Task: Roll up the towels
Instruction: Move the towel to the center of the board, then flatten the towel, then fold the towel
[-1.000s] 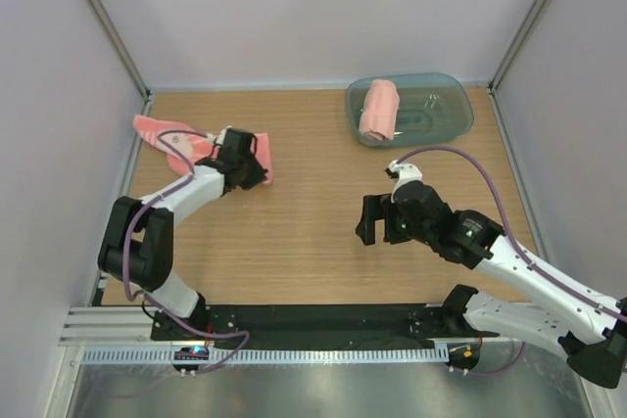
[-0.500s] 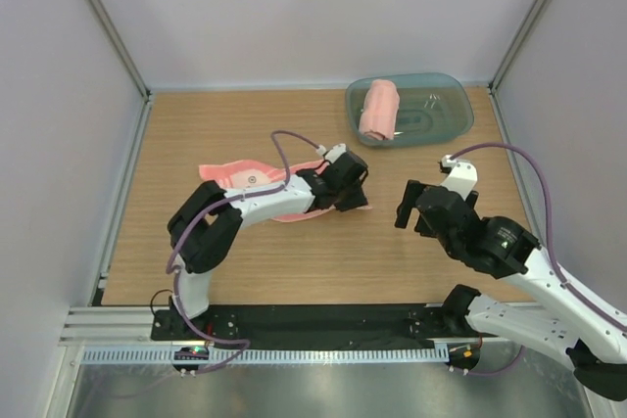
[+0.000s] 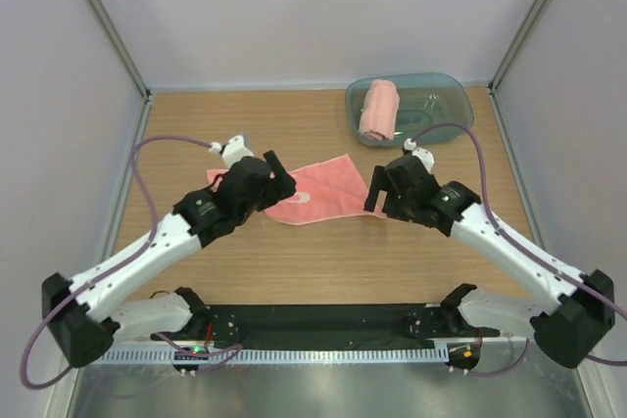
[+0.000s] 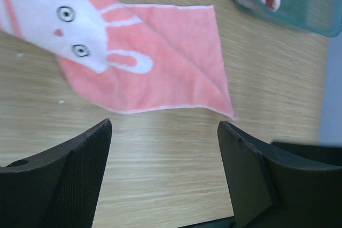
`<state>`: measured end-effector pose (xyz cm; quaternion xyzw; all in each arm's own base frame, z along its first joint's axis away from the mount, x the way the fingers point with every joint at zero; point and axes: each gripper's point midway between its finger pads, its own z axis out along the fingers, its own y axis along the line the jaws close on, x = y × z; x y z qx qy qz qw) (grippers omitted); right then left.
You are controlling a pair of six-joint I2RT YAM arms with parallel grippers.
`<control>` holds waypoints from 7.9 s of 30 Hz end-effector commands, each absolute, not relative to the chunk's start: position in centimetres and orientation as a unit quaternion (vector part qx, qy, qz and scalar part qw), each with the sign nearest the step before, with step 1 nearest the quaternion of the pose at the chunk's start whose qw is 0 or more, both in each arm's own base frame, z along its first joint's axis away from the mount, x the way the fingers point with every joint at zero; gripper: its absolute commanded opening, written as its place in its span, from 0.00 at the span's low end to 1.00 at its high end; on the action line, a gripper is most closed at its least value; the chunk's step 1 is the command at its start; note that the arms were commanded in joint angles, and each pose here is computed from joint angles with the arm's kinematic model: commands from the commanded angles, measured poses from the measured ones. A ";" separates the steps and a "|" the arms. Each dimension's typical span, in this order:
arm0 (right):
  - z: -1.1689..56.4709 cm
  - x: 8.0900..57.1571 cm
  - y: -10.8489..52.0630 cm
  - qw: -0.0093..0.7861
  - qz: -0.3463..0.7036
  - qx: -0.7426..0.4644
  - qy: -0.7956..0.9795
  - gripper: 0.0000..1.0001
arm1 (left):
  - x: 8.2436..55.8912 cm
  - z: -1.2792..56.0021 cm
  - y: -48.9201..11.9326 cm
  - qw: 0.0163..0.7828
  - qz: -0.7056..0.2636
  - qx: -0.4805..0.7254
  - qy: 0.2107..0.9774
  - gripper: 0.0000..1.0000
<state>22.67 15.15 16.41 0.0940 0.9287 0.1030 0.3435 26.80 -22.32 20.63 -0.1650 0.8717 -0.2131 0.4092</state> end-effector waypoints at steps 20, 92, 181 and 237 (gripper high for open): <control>3.6 29.1 16.8 0.202 0.164 0.137 0.956 0.90 | 20.4 18.4 -10.1 0.455 -0.106 -0.186 0.864 0.85; 34.2 26.6 15.9 0.473 0.159 0.055 0.865 0.01 | 20.1 18.1 -14.6 0.406 -0.137 -0.110 0.897 0.80; 3.7 15.4 12.9 0.170 0.150 0.125 0.966 0.65 | 13.5 9.9 -10.0 0.293 -0.116 -0.242 0.918 0.00; 8.8 14.0 6.9 0.297 0.120 0.266 0.909 0.01 | 14.4 7.3 -12.1 0.286 -0.136 -0.216 0.924 0.00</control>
